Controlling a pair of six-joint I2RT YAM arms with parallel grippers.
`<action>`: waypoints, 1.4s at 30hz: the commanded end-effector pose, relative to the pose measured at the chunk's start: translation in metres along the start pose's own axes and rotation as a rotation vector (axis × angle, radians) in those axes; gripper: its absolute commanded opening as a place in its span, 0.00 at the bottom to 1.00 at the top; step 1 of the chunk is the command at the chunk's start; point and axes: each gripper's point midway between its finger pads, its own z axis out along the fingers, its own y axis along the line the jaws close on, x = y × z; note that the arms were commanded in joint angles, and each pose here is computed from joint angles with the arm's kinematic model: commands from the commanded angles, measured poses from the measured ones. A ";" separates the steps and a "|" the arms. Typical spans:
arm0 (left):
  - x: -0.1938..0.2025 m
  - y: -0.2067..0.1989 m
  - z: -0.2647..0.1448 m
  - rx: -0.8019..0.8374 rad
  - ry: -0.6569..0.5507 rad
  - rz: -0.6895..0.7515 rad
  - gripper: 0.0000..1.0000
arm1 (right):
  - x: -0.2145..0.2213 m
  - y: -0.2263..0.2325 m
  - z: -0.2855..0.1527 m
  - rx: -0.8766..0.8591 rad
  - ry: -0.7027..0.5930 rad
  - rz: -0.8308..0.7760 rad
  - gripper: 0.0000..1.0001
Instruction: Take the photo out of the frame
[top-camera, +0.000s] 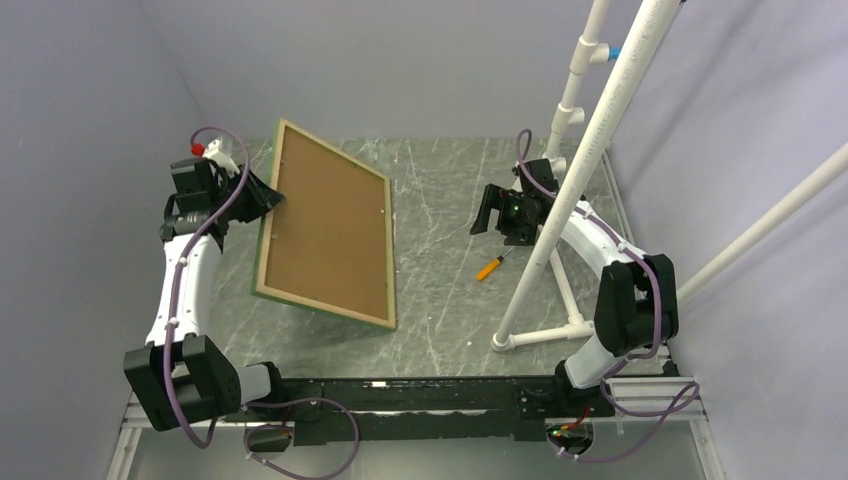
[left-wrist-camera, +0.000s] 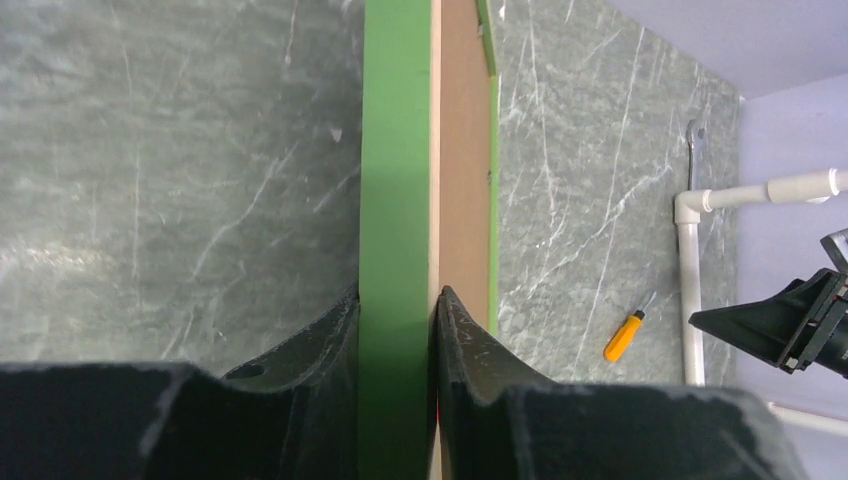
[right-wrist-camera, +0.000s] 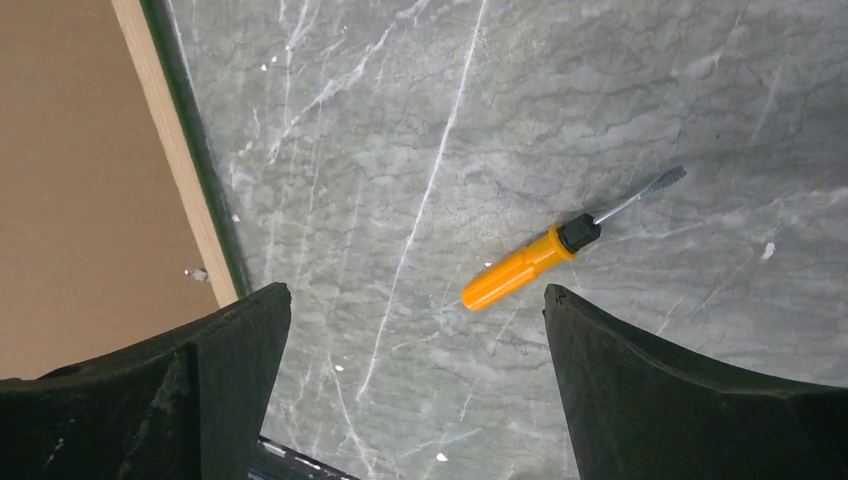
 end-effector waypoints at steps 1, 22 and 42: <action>0.045 0.018 0.012 0.002 0.104 -0.057 0.00 | -0.003 -0.003 -0.015 0.075 -0.045 -0.022 0.97; 0.158 0.102 0.028 -0.287 0.191 -0.303 0.08 | 0.054 -0.027 0.027 0.107 0.015 0.296 0.68; 0.130 0.027 0.004 -0.225 0.193 0.074 0.91 | 0.063 -0.062 0.058 0.337 0.049 0.288 0.53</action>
